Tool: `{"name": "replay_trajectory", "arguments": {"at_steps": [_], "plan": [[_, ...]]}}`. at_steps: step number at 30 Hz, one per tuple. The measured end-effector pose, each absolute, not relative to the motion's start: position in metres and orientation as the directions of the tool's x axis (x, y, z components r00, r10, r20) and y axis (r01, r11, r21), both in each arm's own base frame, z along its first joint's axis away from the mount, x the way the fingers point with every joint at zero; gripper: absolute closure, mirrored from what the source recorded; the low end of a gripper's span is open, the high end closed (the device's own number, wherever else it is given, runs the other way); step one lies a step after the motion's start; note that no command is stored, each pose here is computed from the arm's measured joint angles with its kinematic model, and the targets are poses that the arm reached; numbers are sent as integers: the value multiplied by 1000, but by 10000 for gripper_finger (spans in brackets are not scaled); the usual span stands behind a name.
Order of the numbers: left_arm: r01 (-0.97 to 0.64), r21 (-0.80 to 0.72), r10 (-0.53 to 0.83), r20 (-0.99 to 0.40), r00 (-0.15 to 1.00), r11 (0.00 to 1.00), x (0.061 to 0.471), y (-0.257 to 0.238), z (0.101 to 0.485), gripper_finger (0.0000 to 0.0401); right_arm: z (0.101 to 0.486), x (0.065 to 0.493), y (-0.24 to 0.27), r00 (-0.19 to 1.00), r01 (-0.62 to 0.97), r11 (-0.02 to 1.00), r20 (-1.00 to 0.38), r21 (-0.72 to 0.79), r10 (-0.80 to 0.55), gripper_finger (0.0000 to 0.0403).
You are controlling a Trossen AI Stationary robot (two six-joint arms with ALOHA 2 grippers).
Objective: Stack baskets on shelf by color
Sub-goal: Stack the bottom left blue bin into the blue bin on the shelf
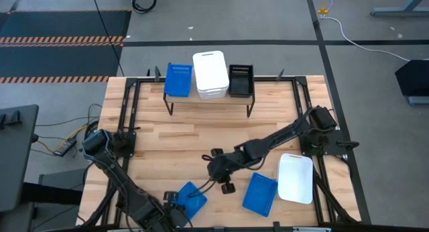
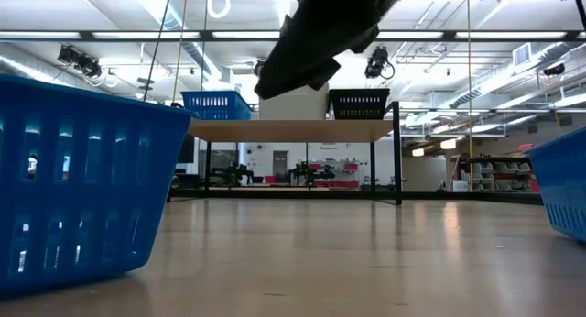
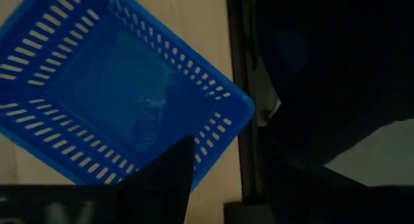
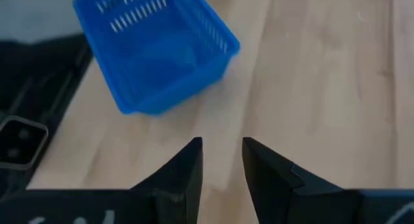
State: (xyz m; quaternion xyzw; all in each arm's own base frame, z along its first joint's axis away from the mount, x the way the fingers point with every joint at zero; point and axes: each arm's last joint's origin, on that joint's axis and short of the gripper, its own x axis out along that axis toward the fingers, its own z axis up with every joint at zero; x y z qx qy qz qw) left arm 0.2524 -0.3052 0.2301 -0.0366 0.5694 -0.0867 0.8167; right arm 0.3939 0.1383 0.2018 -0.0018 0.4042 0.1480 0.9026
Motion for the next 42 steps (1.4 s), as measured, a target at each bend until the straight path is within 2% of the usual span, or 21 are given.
{"name": "replay_trajectory", "arguments": {"at_steps": [5,15,21,31,37,42], "plan": [[105,-124,-153,-924,349,987,247,-308,230,229,184,385,154,687,-278,945,-653,171,320,288],[262,-65,-147,-941,306,963,240,-319,215,229,157,364,171,721,-307,927,-584,214,374,288],[332,-9,-106,-956,275,943,249,-318,197,229,157,360,178,732,-313,929,-573,198,368,288],[387,96,1,-971,239,917,254,-302,194,229,162,358,189,797,-281,947,-513,152,319,289],[388,103,14,-974,227,916,254,-300,193,229,164,363,182,810,-256,952,-501,166,305,289],[454,75,2,-987,160,888,253,-305,178,229,164,363,182,811,-250,952,-499,176,305,289]]}}
